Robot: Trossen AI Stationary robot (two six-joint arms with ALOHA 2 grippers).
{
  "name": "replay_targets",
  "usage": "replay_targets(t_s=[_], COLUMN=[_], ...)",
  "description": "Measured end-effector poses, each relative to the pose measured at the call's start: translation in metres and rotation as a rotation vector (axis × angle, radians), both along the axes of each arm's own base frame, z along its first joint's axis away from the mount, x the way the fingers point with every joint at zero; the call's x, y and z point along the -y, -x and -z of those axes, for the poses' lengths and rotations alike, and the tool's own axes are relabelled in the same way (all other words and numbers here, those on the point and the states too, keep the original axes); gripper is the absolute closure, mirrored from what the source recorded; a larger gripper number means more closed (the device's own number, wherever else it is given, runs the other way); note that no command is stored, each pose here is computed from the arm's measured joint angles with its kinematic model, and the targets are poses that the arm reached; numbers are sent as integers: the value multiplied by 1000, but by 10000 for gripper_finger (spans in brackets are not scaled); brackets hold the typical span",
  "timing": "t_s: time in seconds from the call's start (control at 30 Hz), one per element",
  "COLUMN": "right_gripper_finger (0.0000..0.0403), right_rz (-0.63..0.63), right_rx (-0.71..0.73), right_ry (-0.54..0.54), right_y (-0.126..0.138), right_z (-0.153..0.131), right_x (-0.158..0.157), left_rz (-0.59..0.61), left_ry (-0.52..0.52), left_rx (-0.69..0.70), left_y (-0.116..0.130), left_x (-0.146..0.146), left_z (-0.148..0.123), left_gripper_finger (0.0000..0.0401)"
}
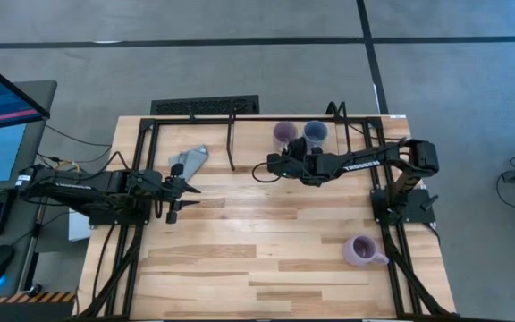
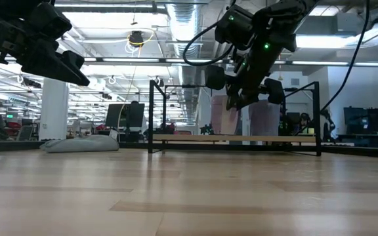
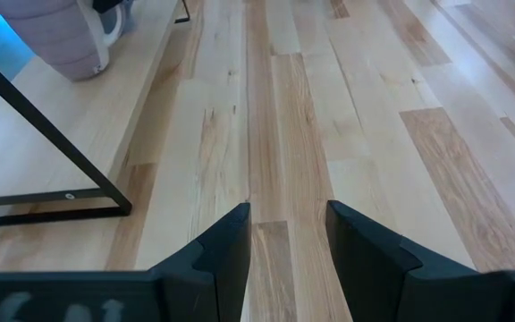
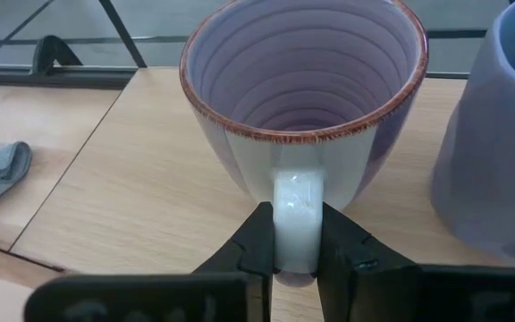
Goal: Stack small to large cups/mugs on shelf
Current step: Put the left purple cup on the shelf
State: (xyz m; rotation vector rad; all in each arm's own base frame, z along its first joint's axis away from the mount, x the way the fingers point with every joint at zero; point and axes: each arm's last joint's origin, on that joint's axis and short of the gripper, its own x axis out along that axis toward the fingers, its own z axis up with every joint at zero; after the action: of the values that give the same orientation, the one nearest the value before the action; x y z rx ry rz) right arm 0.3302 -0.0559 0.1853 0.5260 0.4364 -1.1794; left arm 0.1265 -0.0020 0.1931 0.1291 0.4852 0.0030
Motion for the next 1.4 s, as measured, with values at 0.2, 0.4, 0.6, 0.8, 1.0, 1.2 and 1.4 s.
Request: replay_targets(t_s=[0.2, 0.4, 0.6, 0.8, 1.0, 1.2, 1.4], right_gripper_finger=[333, 332, 331, 331, 331, 331, 330], right_rz=[0, 4, 4, 7, 18, 18, 17], right_rx=[1, 3, 3, 8, 24, 24, 23], right_ry=[-2, -3, -3, -7, -15, -15, -15], right_y=[0, 0, 0, 0, 0, 0, 0], right_z=[0, 0, 0, 0, 0, 0, 0], right_x=[0, 1, 1, 1, 1, 1, 1], left_rz=[0, 0, 0, 0, 0, 1, 1], left_ry=[0, 0, -1, -1, -1, -1, -1], left_rx=[0, -1, 0, -1, -1, -1, -1], left_y=[0, 0, 0, 0, 0, 0, 0], left_x=[0, 0, 0, 0, 0, 0, 0], left_z=[0, 0, 0, 0, 0, 0, 0], left_gripper_finger=[262, 262, 262, 262, 262, 262, 262])
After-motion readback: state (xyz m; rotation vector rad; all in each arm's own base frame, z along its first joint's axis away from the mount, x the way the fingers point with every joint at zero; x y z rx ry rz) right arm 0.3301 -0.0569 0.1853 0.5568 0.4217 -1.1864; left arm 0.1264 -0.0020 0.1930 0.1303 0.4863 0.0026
